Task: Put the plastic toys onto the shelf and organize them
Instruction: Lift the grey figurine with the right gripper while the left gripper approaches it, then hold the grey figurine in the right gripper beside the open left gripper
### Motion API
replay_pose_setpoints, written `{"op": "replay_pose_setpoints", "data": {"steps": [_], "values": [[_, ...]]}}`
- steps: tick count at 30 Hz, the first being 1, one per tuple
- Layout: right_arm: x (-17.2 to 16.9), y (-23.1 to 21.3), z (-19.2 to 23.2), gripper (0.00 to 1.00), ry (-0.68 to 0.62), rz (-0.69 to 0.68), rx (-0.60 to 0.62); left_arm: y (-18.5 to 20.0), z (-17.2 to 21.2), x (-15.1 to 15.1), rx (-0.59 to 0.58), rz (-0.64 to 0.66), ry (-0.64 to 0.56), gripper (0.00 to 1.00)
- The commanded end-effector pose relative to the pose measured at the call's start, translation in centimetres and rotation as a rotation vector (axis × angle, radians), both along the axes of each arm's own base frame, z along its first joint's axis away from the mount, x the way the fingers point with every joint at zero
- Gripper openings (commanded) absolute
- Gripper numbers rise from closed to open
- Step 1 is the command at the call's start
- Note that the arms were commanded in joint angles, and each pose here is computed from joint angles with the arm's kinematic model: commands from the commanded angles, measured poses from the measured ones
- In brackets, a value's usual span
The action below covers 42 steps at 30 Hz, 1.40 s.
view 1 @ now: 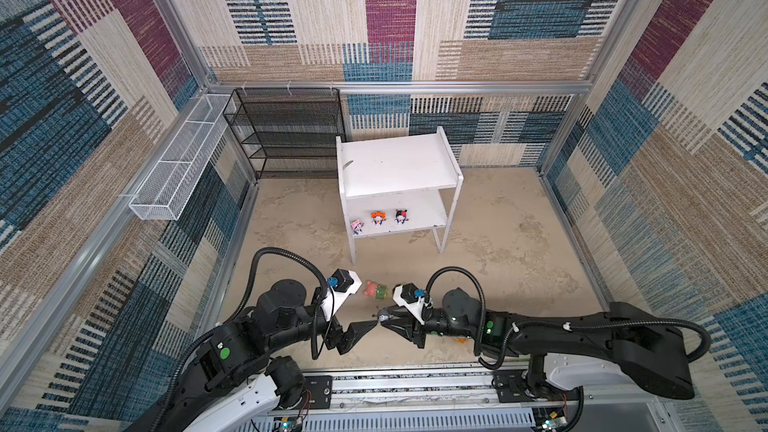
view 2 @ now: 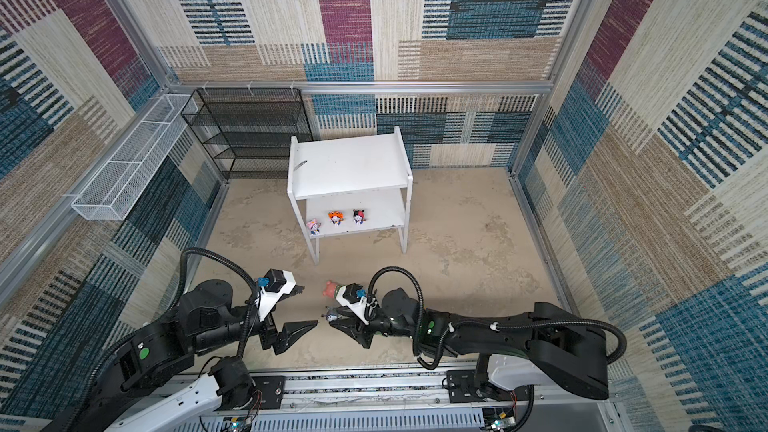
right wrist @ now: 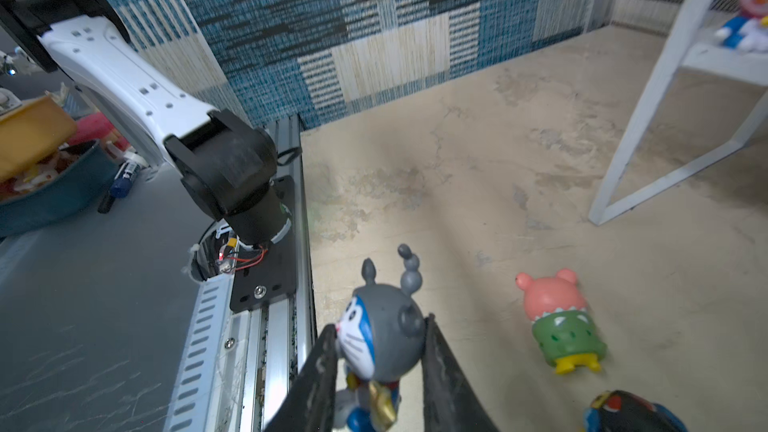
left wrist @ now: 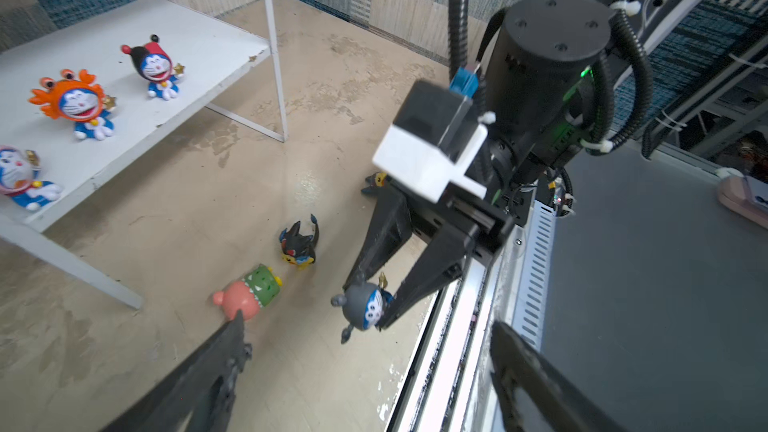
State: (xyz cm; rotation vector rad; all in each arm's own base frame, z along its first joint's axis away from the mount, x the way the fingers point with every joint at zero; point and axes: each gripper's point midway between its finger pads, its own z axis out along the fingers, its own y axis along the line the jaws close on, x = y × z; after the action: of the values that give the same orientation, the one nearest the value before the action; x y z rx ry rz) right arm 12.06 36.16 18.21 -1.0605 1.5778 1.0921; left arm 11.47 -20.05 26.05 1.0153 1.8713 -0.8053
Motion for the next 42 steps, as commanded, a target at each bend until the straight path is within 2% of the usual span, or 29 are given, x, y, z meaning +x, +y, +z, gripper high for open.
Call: {"op": "replay_pose_setpoints", "data": {"steps": [1, 8, 11, 17, 21, 25, 31, 37, 42], "values": [[0.0, -0.9, 4.1, 0.26, -0.075, -0.007, 0.146, -1.5, 1.3, -1.0, -0.048, -0.107, -0.018, 0.93], [-1.5, -2.4, 6.6, 0.26, -0.103, 0.053, 0.237, -2.8, 1.3, -2.0, -0.061, -0.211, 0.012, 0.86], [-2.5, -2.9, 7.2, 0.26, -0.115, 0.096, 0.269, -3.1, 1.5, -2.5, -0.071, -0.243, 0.023, 0.78], [-3.7, -3.1, 7.5, 0.26, -0.134, 0.162, 0.281, -3.4, 1.8, -3.1, -0.087, -0.288, 0.030, 0.55], [-4.3, -3.0, 7.9, 0.26, -0.148, 0.201, 0.290, -3.7, 1.5, -3.1, -0.080, -0.298, 0.050, 0.58], [-4.7, -3.0, 8.1, 0.26, -0.158, 0.224, 0.296, -4.0, 1.6, -3.3, -0.081, -0.322, 0.063, 0.57], [-4.7, -2.9, 8.3, 0.25, -0.169, 0.228, 0.303, -4.6, 1.2, -3.8, -0.077, -0.365, 0.101, 0.37], [-4.7, -2.7, 8.5, 0.25, -0.183, 0.233, 0.304, -4.7, 1.1, -3.9, -0.075, -0.379, 0.112, 0.24], [-4.5, -2.5, 8.5, 0.26, -0.184, 0.226, 0.305, -4.8, 1.1, -4.0, -0.073, -0.386, 0.116, 0.06]]}}
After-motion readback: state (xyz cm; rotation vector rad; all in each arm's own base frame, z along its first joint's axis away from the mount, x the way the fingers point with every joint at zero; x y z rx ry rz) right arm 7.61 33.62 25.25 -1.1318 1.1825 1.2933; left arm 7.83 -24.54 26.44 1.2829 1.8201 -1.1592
